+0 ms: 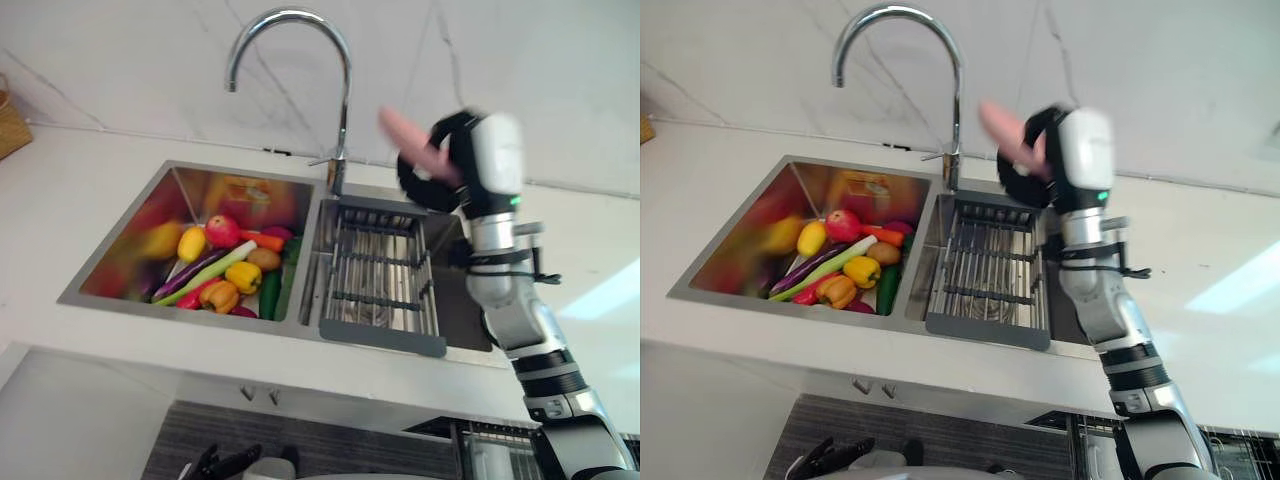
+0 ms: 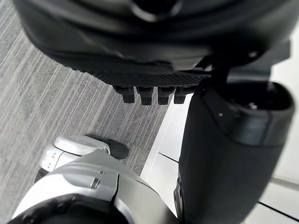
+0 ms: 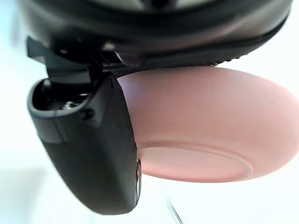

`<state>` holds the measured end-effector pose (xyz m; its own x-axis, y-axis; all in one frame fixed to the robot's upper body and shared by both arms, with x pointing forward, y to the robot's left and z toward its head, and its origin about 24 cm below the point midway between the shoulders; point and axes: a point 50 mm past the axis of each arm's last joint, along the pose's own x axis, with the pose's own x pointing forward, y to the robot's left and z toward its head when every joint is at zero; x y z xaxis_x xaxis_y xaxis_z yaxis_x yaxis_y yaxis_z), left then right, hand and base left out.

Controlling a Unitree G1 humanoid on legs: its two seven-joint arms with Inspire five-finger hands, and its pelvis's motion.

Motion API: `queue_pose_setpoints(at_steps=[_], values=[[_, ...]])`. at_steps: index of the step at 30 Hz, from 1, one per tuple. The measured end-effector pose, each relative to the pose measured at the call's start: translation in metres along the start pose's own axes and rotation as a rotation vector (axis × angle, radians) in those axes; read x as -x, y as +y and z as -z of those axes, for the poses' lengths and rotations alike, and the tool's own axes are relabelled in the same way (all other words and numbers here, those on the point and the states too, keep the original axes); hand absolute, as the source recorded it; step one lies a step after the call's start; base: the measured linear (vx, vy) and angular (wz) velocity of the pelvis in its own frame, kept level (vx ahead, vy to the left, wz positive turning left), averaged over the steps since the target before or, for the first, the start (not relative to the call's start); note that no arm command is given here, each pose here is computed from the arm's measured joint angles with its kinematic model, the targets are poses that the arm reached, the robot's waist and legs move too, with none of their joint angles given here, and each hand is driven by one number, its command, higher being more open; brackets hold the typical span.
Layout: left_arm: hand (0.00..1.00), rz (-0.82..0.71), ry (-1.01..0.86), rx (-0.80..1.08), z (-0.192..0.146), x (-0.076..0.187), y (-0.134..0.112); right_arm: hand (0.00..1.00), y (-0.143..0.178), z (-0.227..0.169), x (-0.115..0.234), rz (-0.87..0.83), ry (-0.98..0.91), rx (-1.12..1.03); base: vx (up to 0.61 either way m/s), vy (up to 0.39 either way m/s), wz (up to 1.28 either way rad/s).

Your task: Walk over to the sink, pick up the cup, carry it to the dishwasher, place the cup inside the dishwasher, then close the dishwasher door

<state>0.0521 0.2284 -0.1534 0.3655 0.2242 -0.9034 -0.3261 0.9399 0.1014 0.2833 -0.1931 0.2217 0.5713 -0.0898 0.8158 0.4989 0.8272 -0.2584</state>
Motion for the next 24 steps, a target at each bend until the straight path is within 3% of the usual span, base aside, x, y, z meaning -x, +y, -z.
queue_pose_setpoints(at_steps=[3, 9, 12, 17, 21, 24], values=[[1.0, -0.012, 0.012, 0.003, 0.002, -0.001, -0.001, 0.0, -0.028, -0.023, -0.005, 0.269, -0.075, -0.164, 0.03, 0.007, -0.39], [1.0, -0.031, 0.057, -0.001, 0.007, -0.003, -0.001, 0.0, -0.057, -0.031, 0.011, 0.423, -0.107, -0.042, 0.01, 0.004, -0.46], [1.0, -0.021, 0.077, -0.012, 0.007, -0.004, -0.004, 0.0, -0.075, -0.008, 0.035, 0.387, 0.051, 0.143, 0.04, -0.008, -0.49], [1.0, -0.023, 0.102, 0.007, 0.011, -0.003, -0.003, 0.0, -0.112, 0.048, 0.105, 0.243, 0.479, 0.415, 0.03, -0.011, -0.54], [1.0, -0.02, 0.119, 0.017, 0.013, -0.003, -0.003, 0.0, -0.137, 0.061, 0.148, 0.303, 0.665, 0.506, 0.04, -0.015, -0.52], [1.0, -0.007, 0.106, 0.066, 0.008, -0.003, -0.005, 0.0, -0.147, 0.058, 0.156, 0.385, 0.681, 0.538, -0.06, -0.009, -0.64]])
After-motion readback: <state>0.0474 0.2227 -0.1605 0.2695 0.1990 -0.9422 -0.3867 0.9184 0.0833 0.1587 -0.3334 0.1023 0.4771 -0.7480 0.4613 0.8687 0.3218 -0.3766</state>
